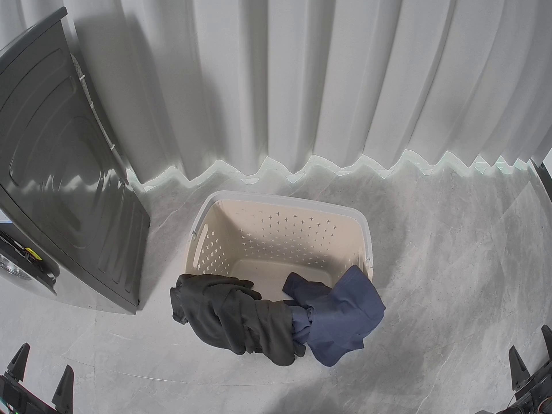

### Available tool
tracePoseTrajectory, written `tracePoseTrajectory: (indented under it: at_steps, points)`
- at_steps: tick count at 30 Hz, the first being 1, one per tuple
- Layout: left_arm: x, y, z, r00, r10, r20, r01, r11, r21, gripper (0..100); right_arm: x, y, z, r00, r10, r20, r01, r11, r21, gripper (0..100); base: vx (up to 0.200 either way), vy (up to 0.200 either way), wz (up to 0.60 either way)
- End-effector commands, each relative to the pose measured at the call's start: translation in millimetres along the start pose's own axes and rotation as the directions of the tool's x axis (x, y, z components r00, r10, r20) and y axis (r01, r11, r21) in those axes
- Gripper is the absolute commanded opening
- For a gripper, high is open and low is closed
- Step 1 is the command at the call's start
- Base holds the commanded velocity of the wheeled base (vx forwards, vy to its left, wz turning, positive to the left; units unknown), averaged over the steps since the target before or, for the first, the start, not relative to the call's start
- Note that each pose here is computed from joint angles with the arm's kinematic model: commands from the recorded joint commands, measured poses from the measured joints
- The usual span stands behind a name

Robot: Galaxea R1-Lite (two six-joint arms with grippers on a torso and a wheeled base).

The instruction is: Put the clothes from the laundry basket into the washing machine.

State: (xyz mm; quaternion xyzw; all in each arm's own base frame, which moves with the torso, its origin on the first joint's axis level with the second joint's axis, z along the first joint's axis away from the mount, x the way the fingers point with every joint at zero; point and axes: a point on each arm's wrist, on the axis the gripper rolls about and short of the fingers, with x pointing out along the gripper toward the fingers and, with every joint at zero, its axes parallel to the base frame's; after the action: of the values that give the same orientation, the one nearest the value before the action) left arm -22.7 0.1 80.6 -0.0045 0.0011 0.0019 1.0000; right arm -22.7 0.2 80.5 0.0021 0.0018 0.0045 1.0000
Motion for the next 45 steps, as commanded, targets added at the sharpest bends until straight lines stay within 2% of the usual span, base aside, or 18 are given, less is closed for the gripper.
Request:
tracePoseTrajectory:
  at_steps: [1,14,20,32,38,45]
  points:
    - [-0.2,0.0,-4.9,1.0,0.001,0.002,-0.001,1.0,0.0,100,0.7,0.0,-4.6,1.0,0.0,-0.01,0.0,1.0,0.0,100,0.0,0.0,0.0]
    - [-0.2,0.0,-4.9,1.0,-0.002,0.002,0.002,1.0,0.0,100,0.9,0.0,-4.6,1.0,0.0,-0.012,0.0,1.0,0.0,100,0.185,0.0,0.0]
    - [-0.2,0.0,-4.9,1.0,-0.002,0.002,0.002,1.0,0.0,100,0.7,0.0,-4.6,1.0,0.002,-0.01,-0.002,1.0,0.0,100,0.0,0.0,0.0]
    - [-0.2,0.0,-4.9,1.0,-0.002,0.002,0.002,1.0,0.001,100,0.9,0.0,-4.6,1.0,0.0,-0.012,0.0,1.0,0.0,100,0.2,0.0,0.0]
    - [-0.2,0.0,-4.9,1.0,-0.001,0.002,0.001,1.0,0.0,100,0.9,0.0,-4.6,1.0,0.002,-0.012,-0.002,1.0,0.0,100,0.0,0.0,0.0]
    - [-0.2,0.0,-4.9,1.0,-0.001,0.002,0.001,1.0,0.001,100,0.7,0.0,-4.6,1.0,0.002,-0.01,-0.002,1.0,0.0,100,0.171,0.0,0.0]
